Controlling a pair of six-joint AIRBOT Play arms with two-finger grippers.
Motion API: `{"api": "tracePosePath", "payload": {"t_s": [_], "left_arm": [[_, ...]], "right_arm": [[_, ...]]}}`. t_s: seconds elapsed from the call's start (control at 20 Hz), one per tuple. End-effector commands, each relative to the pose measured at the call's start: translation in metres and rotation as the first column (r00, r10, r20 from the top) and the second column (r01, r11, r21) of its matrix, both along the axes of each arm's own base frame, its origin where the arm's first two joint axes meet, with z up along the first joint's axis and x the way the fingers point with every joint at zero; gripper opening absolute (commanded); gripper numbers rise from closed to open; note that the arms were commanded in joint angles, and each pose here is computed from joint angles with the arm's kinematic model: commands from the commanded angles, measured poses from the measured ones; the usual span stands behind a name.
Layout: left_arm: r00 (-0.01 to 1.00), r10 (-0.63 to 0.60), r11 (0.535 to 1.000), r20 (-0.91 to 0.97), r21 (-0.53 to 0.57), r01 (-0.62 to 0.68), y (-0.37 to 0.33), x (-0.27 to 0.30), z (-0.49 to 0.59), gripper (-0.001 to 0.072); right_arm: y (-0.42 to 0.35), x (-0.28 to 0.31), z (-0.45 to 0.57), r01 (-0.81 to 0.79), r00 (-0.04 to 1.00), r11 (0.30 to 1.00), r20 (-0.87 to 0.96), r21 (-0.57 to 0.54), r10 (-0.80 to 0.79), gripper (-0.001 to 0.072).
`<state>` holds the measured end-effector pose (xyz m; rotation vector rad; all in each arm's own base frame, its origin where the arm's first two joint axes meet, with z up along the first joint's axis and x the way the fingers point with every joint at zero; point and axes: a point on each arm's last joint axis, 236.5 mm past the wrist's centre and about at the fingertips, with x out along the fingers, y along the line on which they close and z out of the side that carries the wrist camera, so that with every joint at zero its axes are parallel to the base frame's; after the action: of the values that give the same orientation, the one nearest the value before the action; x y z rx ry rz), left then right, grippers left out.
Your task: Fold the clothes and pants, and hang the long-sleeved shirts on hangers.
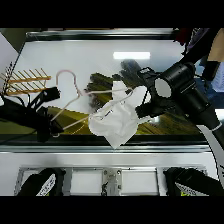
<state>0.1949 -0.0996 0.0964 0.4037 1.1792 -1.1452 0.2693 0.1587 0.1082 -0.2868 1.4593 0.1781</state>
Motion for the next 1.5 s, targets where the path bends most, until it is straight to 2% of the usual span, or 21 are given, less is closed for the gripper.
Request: {"api": "tracePosePath", "payload": {"t_s": [0.0, 0.55, 0.75, 0.9, 1.3, 1.45], "left_arm": [[1.000, 0.015, 1.000, -0.003, -0.004, -0.015, -0.003, -0.030, -0.022, 0.0016], [0.999, -0.007, 1.000, -0.032, -0.017, 0.006, -0.012, -0.074, -0.053, 0.0015], [0.993, -0.082, 0.996, 0.088, -0.015, 0.084, -0.028, -0.076, -0.048, 0.0015], [0.986, 0.011, 1.000, 0.166, -0.019, -0.008, -0.034, -0.059, -0.042, 0.0016], [0.996, -0.094, 0.995, 0.001, 0.029, 0.094, -0.051, -0.059, -0.077, 0.0015], [0.997, -0.077, 0.997, 0.003, 0.027, 0.077, -0.061, -0.048, -0.085, 0.0016]], "right_arm": [[0.000, 0.000, 0.000, 0.000, 1.000, 1.000, -0.001, -0.001, 0.000, 0.0023], [0.000, 0.000, 0.000, 0.000, 1.000, 1.000, -0.001, -0.001, 0.000, 0.0022], [0.000, 0.000, 0.000, 0.000, 1.000, 1.000, -0.001, -0.001, 0.000, 0.0022], [0.000, 0.000, 0.000, 0.000, 1.000, 1.000, -0.001, -0.001, 0.000, 0.0022], [0.000, 0.000, 0.000, 0.000, 1.000, 1.000, -0.001, -0.001, 0.000, 0.0022], [0.000, 0.000, 0.000, 0.000, 1.000, 1.000, -0.001, -0.001, 0.000, 0.0022]]}}
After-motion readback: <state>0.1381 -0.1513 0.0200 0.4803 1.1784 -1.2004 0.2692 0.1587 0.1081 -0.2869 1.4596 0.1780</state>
